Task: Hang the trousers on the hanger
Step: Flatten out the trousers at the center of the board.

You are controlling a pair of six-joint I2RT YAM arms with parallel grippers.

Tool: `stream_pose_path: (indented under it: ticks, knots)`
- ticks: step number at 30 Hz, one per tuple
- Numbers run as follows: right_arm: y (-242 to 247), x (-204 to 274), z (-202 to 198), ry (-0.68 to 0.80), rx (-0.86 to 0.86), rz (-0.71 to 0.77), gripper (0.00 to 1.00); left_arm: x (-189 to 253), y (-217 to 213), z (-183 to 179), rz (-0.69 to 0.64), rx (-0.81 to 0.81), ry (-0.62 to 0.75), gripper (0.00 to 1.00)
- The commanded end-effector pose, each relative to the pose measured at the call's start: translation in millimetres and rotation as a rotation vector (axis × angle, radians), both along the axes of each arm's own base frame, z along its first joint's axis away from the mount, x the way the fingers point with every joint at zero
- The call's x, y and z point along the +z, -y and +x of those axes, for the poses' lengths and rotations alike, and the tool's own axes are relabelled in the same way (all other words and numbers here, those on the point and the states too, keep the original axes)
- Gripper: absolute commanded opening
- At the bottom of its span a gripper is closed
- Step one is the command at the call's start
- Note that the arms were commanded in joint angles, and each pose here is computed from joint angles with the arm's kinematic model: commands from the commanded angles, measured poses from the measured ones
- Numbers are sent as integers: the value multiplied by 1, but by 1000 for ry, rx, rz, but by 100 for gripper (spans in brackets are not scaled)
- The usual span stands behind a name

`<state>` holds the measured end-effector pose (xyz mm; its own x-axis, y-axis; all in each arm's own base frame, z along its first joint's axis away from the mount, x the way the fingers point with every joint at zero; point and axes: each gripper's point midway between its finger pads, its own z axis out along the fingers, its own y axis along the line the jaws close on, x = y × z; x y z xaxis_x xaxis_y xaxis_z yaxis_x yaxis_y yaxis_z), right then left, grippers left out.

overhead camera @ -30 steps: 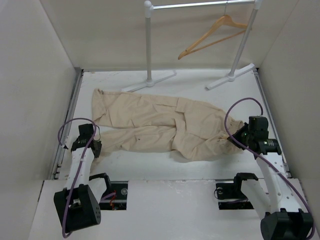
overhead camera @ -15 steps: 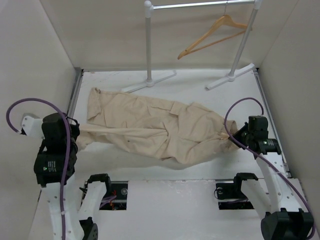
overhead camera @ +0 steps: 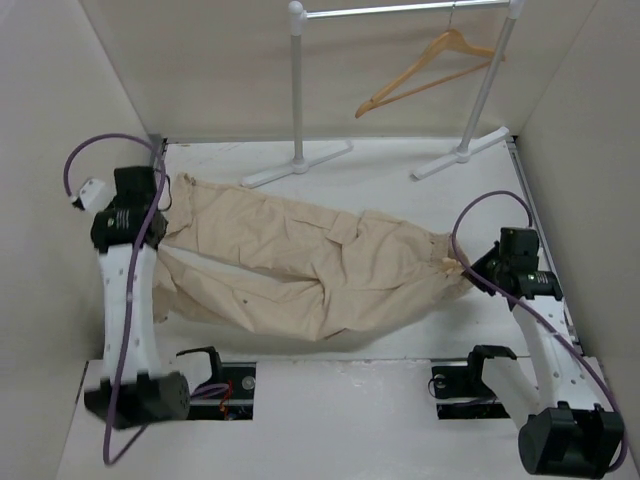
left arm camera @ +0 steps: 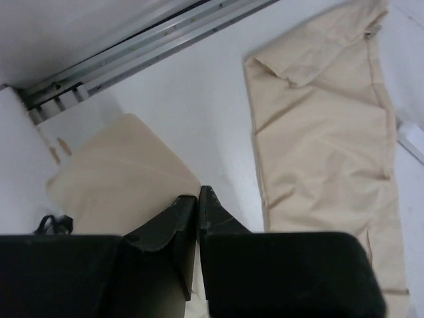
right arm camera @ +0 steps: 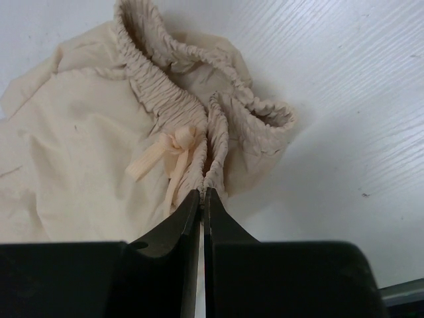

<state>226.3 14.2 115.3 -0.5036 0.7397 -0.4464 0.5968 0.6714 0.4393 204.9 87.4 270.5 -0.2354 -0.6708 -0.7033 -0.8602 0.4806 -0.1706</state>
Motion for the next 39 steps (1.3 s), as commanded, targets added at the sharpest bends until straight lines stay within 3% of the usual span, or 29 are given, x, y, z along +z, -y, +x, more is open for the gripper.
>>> stream_pose_path:
  ticks: [1, 4, 6, 9, 12, 15, 19, 22, 30, 34, 39]
  knots:
    - [20, 32, 20, 97, -65, -46, 3, -39, -39, 97, 37, 42, -21, 3]
    - [29, 33, 16, 81, -101, -45, 2, -102, -66, 160, 22, 21, -237, 3]
    - [36, 32, 11, 74, -130, -51, 2, -127, -74, 181, 24, -16, -370, 4]
    - [43, 28, -2, 58, -172, -55, 2, -141, -88, 197, 85, -55, -484, 18]
    - [49, 22, -11, 50, -199, -65, 4, -130, -93, 199, 106, -57, -428, 42]
    - [52, 27, -6, 57, -211, -64, 6, -109, -85, 194, 54, -58, -305, 55]
    - [55, 42, 17, 100, -216, -54, 7, -87, -42, 167, -4, -109, -180, 57]
    - [51, 54, 38, 127, -202, -33, 7, -91, -20, 119, -14, -115, -155, 56]
    - [24, 49, 48, 137, -117, 6, 5, -135, -30, -10, -117, 97, -178, 52]
    - [13, 39, 43, 117, -81, 24, 5, -177, -23, -17, -211, 137, -200, 47]
    - [8, 40, 40, 122, -62, 33, 5, -200, -43, -4, -202, 188, -190, 51]
